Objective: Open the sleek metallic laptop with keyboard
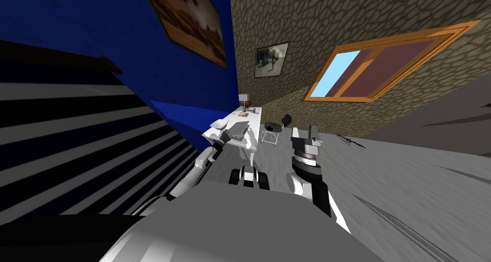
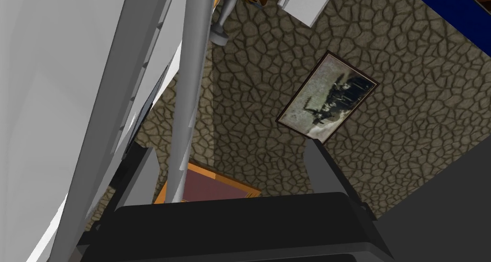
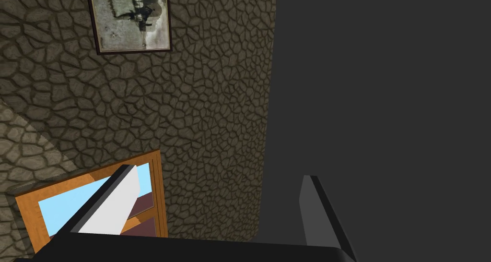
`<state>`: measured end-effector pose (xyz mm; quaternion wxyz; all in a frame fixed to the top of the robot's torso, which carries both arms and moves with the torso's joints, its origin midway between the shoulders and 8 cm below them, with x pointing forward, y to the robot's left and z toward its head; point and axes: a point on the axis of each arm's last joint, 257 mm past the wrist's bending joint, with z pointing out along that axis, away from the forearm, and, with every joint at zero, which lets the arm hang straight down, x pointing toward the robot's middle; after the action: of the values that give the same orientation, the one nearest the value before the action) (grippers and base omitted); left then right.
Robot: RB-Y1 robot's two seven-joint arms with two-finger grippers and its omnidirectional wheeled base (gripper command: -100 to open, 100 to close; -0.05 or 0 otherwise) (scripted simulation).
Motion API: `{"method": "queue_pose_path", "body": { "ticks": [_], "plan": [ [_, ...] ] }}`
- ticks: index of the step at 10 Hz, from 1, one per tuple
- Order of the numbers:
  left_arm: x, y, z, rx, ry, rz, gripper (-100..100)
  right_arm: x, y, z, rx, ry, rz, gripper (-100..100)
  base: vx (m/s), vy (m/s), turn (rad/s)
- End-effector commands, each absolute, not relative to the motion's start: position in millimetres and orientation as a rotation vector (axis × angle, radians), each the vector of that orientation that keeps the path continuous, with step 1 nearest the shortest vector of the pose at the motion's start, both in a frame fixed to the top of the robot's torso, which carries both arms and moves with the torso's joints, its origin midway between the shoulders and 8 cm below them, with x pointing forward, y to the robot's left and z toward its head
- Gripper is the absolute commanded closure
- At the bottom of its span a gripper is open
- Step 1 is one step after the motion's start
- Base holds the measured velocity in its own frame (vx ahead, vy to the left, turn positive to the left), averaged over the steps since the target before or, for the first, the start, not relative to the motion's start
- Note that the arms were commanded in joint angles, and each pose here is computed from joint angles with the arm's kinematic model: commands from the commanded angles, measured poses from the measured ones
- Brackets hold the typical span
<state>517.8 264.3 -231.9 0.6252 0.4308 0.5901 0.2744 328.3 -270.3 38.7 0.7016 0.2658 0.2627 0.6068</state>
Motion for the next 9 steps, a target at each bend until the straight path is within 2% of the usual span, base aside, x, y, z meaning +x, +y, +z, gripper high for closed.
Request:
{"method": "queue_pose_path", "body": {
  "ticks": [1,3,4,9],
  "plan": [
    [522.3,251.3,-218.5,0.982,1.328,0.641,-100,328.3,-270.3,38.7,0.592,0.585,1.351,0,-0.01,0.033,0.047],
    [522.2,251.7,-219.8,0.981,1.332,0.638,-100,328.3,-270.3,38.7,0.592,0.585,1.351,0,-0.001,0.014,-0.004],
    [522.3,251.8,-219.6,0.978,1.333,0.637,0,328.3,-270.3,38.7,0.592,0.585,1.351,0,0.0,0.0,0.0],
    [522.2,251.8,-219.8,0.978,1.333,0.637,0,328.3,-270.3,38.7,0.592,0.585,1.351,0,0.0,0.0,0.0]
  ]
}}
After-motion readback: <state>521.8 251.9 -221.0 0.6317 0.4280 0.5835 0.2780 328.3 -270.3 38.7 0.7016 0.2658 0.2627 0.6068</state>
